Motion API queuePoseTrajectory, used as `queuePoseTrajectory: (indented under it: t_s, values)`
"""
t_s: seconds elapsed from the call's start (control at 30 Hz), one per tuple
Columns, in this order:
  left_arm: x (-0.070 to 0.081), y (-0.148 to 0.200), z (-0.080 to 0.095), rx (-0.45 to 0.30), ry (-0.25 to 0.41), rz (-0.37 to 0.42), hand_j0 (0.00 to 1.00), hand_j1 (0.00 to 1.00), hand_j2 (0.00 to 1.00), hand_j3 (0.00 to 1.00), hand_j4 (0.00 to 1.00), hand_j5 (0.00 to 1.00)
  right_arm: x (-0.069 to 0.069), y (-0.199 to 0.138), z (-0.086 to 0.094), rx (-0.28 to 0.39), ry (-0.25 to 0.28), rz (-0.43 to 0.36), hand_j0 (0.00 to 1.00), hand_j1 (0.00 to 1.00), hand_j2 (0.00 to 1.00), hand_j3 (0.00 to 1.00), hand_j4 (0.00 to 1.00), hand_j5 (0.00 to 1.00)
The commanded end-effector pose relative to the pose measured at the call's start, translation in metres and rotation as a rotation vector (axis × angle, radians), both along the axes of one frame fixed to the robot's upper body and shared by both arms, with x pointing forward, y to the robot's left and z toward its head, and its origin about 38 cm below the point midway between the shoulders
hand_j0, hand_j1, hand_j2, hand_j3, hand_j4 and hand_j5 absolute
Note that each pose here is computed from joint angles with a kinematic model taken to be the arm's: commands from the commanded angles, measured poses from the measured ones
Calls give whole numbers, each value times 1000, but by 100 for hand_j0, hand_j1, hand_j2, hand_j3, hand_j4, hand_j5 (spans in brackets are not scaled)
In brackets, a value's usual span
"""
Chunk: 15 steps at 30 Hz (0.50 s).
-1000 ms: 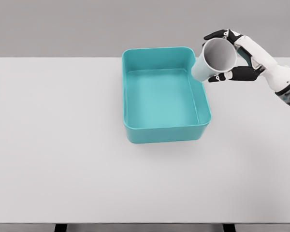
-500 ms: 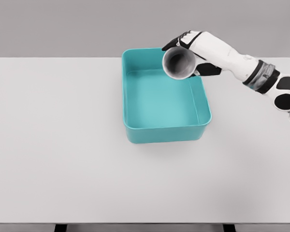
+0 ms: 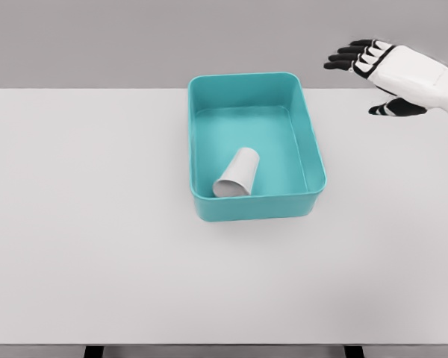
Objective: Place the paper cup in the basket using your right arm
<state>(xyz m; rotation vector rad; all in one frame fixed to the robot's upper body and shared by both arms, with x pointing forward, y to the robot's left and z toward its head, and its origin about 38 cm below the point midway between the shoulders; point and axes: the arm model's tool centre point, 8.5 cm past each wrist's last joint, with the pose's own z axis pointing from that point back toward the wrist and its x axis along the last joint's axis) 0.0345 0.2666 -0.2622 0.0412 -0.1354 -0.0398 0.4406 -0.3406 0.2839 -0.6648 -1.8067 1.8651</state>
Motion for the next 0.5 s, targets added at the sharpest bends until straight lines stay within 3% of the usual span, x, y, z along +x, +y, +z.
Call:
queuePoseTrajectory:
  t_s: [0.0, 0.07, 0.17, 0.3, 0.47]
  values:
    - [0, 0, 0, 0, 0, 0, 100, 100, 100, 100, 100, 100, -25, -21, 19, -106, -31, 1, 100, 100, 100, 100, 100, 100]
    - [0, 0, 0, 0, 0, 0, 100, 100, 100, 100, 100, 100, -30, -8, 21, -165, -70, 46, 100, 100, 100, 100, 100, 100]
    - [0, 0, 0, 0, 0, 0, 100, 100, 100, 100, 100, 100, -29, -9, 29, -159, -91, 40, 100, 100, 100, 100, 100, 100]
    - [0, 0, 0, 0, 0, 0, 100, 100, 100, 100, 100, 100, -28, -9, 25, -156, -82, 39, 100, 100, 100, 100, 100, 100]
    - [0, 0, 0, 0, 0, 0, 100, 100, 100, 100, 100, 100, -35, -2, -23, -131, 24, 56, 100, 100, 100, 100, 100, 100]
